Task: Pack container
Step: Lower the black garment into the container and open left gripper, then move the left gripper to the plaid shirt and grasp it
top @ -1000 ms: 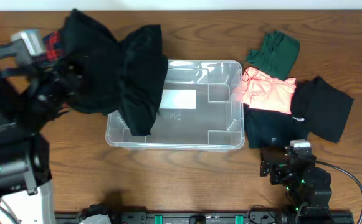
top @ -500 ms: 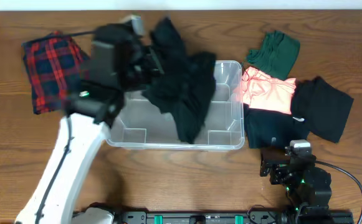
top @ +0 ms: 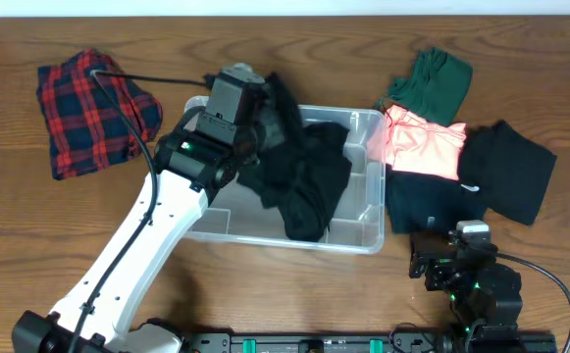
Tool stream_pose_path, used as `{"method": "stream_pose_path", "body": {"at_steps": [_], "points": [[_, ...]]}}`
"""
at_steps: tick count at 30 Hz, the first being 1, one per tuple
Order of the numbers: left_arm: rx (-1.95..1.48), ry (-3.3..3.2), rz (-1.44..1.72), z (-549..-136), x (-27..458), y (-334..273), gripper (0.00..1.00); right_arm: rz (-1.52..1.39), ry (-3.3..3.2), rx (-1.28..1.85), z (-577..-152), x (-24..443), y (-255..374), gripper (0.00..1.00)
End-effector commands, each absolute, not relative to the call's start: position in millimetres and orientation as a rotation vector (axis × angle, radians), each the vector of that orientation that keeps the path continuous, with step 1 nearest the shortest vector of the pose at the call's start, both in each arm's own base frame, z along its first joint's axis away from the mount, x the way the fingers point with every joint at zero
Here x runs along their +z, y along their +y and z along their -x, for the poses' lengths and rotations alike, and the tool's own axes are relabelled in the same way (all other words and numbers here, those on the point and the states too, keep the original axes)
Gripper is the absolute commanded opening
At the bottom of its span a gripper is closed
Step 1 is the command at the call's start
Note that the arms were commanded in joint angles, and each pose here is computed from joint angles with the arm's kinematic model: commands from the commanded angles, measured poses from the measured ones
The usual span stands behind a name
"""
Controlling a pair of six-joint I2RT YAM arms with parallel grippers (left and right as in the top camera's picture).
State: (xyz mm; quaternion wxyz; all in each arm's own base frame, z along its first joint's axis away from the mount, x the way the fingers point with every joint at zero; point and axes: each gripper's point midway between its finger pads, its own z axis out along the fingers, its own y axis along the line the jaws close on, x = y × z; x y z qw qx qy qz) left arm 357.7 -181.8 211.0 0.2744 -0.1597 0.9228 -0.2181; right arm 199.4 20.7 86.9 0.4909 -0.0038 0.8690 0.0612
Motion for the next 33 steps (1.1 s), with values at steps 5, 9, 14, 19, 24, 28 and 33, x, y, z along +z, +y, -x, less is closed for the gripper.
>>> {"method": "stream_pose_path", "body": {"at_steps": [5,9,14,19,24,28,33], "points": [[-0.294,2.531,0.537,-341.4,192.8,-140.1,0.11,-0.01,2.114,0.148,-198.7,85.6,19.0,0.99],[-0.162,2.543,0.557,-334.6,187.7,-120.1,0.25,-0.01,2.114,0.148,-198.7,85.6,19.0,0.99],[0.023,2.431,0.601,-343.6,208.2,-67.5,0.83,-0.01,2.114,0.148,-198.7,85.6,19.0,0.99],[0.04,2.34,0.666,-353.5,232.7,-9.3,0.98,-0.01,2.114,0.148,-198.7,85.6,19.0,0.99],[-0.125,2.3,0.716,-373.9,236.7,51.4,0.98,-0.01,2.114,0.148,-198.7,85.6,19.0,0.99],[-0.277,2.232,0.822,-386.7,227.9,110.6,0.98,-0.01,2.114,0.148,-198.7,85.6,19.0,0.99],[-0.332,2.192,0.88,-394.7,204.4,166.2,0.98,-0.01,2.114,0.148,-198.7,85.6,19.0,0.99]]}}
